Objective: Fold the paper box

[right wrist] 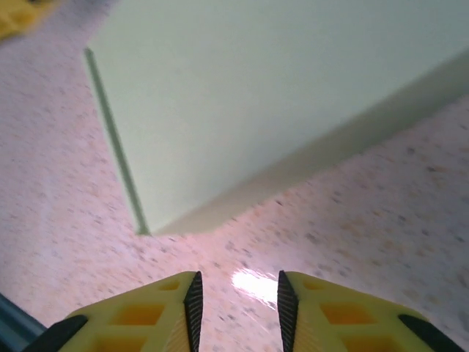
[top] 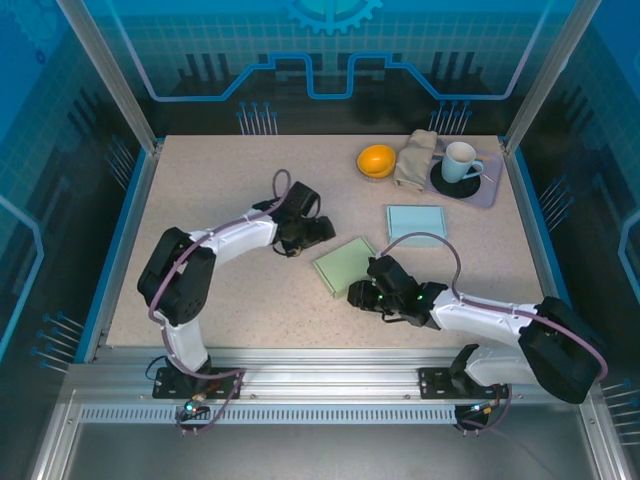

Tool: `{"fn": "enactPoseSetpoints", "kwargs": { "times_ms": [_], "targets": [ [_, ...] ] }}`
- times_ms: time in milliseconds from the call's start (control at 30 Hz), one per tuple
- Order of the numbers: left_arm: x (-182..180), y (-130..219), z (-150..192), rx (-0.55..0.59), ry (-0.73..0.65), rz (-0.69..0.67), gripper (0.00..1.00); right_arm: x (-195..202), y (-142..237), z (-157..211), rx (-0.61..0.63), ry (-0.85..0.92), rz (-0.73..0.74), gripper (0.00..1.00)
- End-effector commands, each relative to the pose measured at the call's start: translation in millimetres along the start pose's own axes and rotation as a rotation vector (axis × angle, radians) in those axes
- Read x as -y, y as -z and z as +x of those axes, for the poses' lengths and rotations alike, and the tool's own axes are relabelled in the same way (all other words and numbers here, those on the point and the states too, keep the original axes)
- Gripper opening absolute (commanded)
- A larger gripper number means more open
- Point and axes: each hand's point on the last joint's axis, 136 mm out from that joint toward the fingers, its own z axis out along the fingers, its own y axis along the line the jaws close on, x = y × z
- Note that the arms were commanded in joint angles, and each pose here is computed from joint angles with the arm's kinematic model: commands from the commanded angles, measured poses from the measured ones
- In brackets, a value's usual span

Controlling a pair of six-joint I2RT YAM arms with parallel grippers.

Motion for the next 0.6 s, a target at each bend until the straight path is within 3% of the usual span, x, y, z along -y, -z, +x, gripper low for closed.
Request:
{"fn": "enactPoseSetpoints", "kwargs": {
  "times_ms": [0, 200, 367, 567],
  "targets": [
    [-25.2, 30.6, -9.2, 0.069, -0.020, -0.110, 0.86, 20.9, 17.7, 3.3, -0.059, 0.185, 0.147, 0.39],
    [-16.5, 37.2, 45.8, 0.000, 0.111, 0.092, 0.85, 19.7, 49.1, -57.6, 0.015, 0.440, 0.257, 0.63],
    [11.4, 28.2, 83.6, -0.016, 0.119, 0.190, 0.85, 26.6, 36.8, -104.4, 0.022, 0.418, 0.215, 0.65],
    [31.8, 3.7, 92.6, -0.051, 0.125, 0.223, 0.78, 27.7, 0.9, -124.8, -0.038, 0.392, 0.160, 0.62]
  ]
}}
